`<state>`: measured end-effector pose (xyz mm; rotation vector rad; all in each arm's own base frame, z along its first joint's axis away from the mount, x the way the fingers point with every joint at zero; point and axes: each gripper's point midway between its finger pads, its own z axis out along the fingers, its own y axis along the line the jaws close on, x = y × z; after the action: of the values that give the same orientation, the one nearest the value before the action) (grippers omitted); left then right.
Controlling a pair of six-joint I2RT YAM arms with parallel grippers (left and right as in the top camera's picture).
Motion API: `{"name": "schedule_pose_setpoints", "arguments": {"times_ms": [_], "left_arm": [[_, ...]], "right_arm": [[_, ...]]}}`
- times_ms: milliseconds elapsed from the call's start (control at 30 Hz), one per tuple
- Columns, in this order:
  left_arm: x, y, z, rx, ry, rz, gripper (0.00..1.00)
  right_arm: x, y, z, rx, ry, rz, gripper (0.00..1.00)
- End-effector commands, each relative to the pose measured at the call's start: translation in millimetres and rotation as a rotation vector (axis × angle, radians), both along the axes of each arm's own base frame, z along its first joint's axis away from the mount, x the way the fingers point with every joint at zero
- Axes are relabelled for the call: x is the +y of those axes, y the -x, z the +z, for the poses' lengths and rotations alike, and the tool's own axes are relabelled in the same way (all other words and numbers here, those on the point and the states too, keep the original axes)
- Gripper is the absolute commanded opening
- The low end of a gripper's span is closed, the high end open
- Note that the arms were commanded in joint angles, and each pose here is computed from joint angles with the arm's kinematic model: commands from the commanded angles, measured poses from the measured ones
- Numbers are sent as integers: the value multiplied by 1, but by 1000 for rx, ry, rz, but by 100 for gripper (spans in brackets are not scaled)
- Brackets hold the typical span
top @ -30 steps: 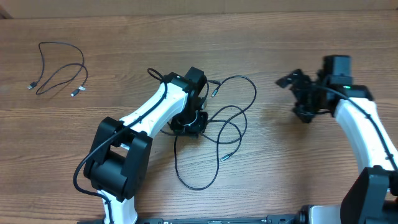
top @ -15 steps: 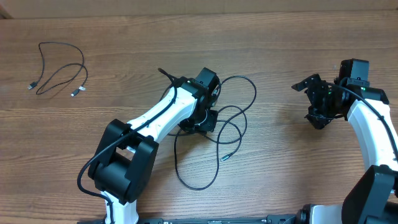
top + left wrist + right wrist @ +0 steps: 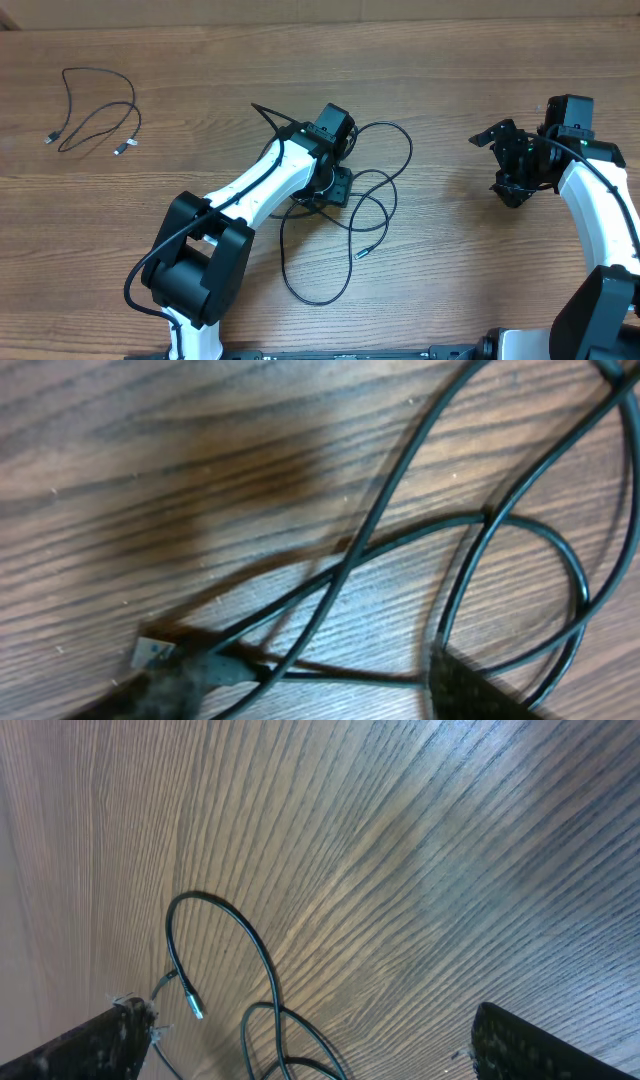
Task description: Untangle cables
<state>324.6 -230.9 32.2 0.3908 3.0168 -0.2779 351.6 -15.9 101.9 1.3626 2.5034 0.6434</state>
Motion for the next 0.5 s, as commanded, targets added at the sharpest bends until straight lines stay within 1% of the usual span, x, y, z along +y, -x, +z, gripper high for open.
{"name": "schedule_pose_setpoints", "arguments": {"times_ms": [0, 33, 167, 200, 233, 300, 467], "left_arm": [[3, 2, -6, 8, -18, 6, 85], [4, 3, -7, 12, -21, 6, 87], [6, 9, -11, 34, -26, 5, 87], [8, 12, -13, 43, -32, 5, 83], [9, 14, -14, 49, -35, 5, 82], [11, 18, -17, 65, -43, 23, 82], [18, 32, -29, 116, -65, 125, 80]], "right_arm": [[-3, -1, 7, -20, 13, -10, 100], [-3, -1, 7, -20, 13, -10, 100], [-3, -1, 7, -20, 13, -10, 100], [-3, -1, 7, -20, 13, -10, 100], [-3, -1, 7, -20, 13, -10, 100], [-3, -1, 7, -20, 13, -10, 100], [-3, -1, 7, -20, 13, -10, 100]]}}
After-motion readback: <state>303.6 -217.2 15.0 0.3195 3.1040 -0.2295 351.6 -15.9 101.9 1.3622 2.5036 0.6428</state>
